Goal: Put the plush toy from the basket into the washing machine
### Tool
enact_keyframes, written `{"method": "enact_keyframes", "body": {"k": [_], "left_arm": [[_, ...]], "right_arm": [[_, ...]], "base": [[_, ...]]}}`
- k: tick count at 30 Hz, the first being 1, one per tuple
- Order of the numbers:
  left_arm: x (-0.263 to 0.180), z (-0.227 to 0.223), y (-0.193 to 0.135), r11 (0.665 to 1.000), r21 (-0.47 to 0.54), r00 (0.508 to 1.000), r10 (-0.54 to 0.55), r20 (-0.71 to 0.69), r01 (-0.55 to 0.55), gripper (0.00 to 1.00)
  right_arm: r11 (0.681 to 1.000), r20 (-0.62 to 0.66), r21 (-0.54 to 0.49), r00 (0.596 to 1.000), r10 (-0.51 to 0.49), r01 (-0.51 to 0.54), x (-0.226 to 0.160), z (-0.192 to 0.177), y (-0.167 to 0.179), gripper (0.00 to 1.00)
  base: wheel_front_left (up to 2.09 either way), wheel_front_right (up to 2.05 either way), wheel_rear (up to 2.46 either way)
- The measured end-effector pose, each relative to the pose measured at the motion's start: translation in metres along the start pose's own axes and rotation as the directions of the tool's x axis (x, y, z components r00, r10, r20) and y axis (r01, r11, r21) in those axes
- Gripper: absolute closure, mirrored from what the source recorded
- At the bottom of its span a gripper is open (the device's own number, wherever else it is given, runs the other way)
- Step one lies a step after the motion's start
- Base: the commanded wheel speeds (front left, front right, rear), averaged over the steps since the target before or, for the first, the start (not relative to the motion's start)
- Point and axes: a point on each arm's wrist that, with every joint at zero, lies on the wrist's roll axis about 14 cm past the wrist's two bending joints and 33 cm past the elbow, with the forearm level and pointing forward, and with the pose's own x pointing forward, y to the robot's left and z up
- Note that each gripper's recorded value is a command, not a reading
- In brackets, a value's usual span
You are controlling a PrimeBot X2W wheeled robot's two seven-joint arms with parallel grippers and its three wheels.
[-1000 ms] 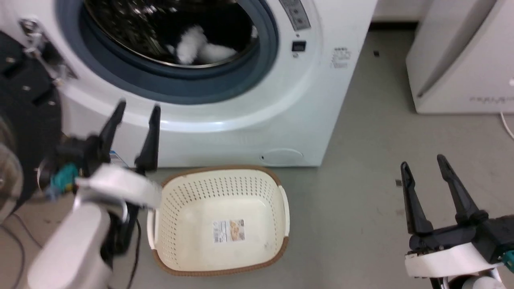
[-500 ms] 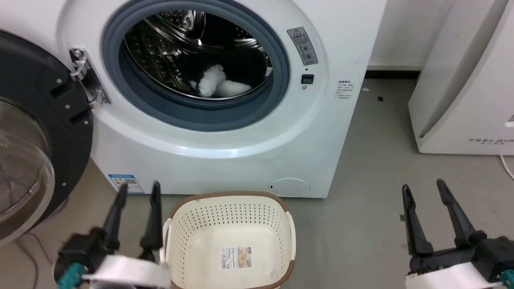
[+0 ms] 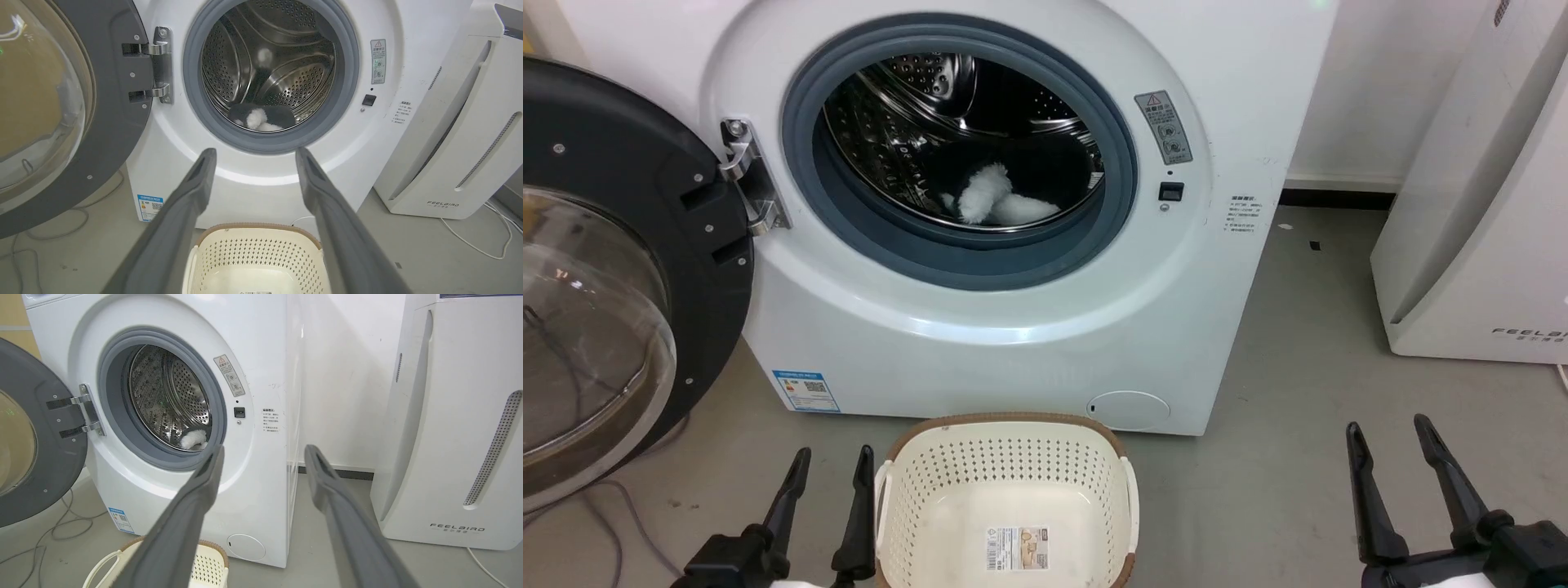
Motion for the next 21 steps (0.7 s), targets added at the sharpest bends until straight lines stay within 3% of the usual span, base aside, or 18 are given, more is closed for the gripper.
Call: {"method": "enact_keyframes", "body": {"k": [1,21], "left_arm": [[-0.0009,-0.0017,0.0006,1.0,-0.003,1.0,0.003,-0.005,-0.003,1.0],[0.0003,-0.0075,-0.0015,1.0,0.016,0.999,-0.001,-0.04,0.001,1.0]], "right_arm": [[1.0,0.001,0.0,1.0,0.0,0.0,-0.0002,0.0003,0.0002,1.0],[1.0,-0.027,-0.009,1.0,-0.005,0.004,-0.0013,-0.0033,-0.0016,1.0]], "base": [[0.0,0.0,0.0],[0.0,0.0,0.0]]}}
